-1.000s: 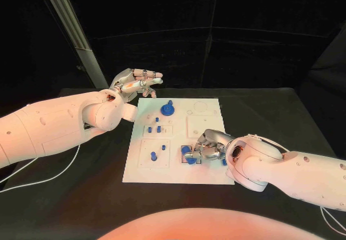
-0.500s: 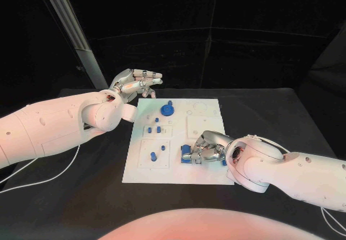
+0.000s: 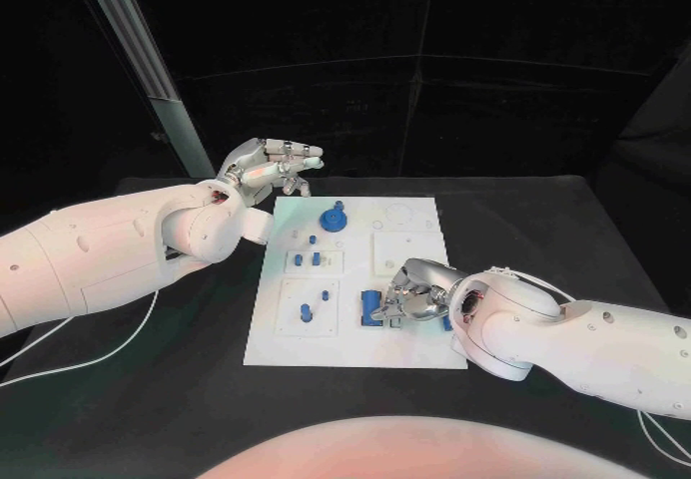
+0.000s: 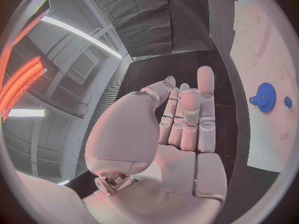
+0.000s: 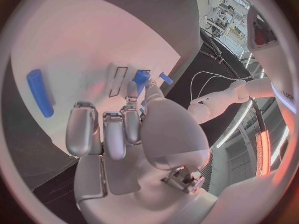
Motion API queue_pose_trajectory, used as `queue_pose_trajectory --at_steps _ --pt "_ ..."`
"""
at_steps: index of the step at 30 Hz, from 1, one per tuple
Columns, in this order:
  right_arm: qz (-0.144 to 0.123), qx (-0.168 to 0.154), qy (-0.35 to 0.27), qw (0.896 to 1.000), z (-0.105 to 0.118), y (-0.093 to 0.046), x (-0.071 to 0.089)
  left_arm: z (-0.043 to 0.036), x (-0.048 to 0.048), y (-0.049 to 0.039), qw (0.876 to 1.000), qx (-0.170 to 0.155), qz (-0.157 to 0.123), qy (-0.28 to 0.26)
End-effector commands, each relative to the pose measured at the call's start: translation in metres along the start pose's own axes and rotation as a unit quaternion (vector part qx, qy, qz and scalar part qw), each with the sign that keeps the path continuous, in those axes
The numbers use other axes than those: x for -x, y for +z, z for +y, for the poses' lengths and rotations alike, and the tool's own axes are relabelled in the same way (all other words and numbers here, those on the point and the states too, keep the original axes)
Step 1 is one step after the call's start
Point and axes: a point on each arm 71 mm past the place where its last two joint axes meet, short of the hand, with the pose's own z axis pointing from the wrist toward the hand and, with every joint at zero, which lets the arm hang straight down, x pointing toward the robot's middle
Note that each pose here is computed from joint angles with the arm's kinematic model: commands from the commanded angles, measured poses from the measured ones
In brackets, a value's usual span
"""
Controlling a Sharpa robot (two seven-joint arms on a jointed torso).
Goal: Assemble the parts on the task board
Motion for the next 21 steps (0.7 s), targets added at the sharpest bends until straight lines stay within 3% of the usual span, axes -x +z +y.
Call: queue_pose_trajectory --at_steps 1,14,21 --pt "-0.007 -0.010 -0.020 1.000 -0.001 0.002 0.002 -0.0011 -0.0014 0.0005 1.000 -0.002 0.006 -0.004" --pt "0.001 -0.003 -0.019 1.000 -0.008 -0.003 0.003 -0.0010 0.0002 -0.0005 1.000 0.001 0.006 -0.004" --pt "-0.026 0.053 0.043 0.997 -0.021 -0.018 0.016 -0.0009 0.0007 -0.0008 1.000 0.001 0.006 -0.004"
